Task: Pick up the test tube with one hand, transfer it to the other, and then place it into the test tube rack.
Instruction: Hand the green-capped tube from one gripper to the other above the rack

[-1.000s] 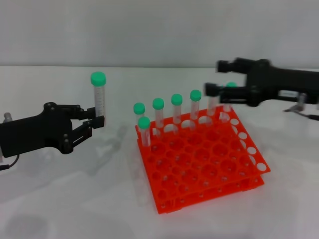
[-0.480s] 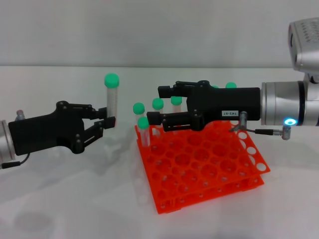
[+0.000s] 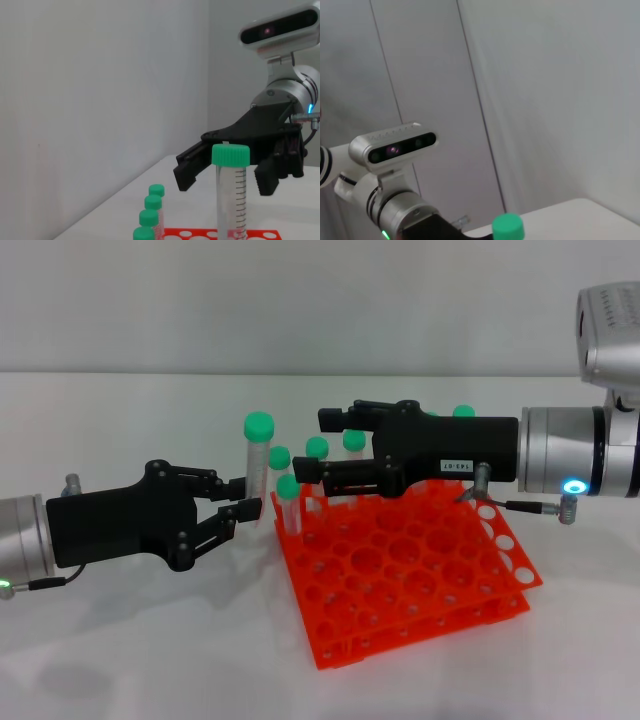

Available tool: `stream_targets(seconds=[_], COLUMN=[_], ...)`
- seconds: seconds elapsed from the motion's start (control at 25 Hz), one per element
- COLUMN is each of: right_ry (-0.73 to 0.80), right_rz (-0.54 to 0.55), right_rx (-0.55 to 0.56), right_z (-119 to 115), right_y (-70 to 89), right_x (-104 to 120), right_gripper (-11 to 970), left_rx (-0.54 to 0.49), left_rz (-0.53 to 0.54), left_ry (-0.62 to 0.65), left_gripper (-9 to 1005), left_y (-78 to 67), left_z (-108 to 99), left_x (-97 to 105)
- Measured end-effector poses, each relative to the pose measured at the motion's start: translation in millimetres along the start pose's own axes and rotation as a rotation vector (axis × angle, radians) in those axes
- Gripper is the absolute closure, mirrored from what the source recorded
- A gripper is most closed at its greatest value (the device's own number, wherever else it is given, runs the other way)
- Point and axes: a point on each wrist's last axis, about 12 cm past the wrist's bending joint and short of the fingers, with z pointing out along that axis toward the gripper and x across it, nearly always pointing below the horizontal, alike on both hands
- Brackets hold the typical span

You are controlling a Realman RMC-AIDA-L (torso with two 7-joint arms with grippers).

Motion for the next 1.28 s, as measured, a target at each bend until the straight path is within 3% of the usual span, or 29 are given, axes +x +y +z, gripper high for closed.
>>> stream_targets(seconds=[0.72,1.28], right_ry=[-0.022,-0.064], right_rz=[-0.015,-0.074], right_rx=[-0.06,-0.012], right_z=[18.6,29.0], right_y=[15.8,16.9], right_x=[3.6,3.5], right_gripper=[214,230], left_rx=[0.012,0.007], left_rz=[0.014,0.016], left_ry=[-0.002,0.005], left_gripper=[798,797], left_y=[1.2,2.6], left_z=[7.0,8.3], left_x=[-1.9,-1.8])
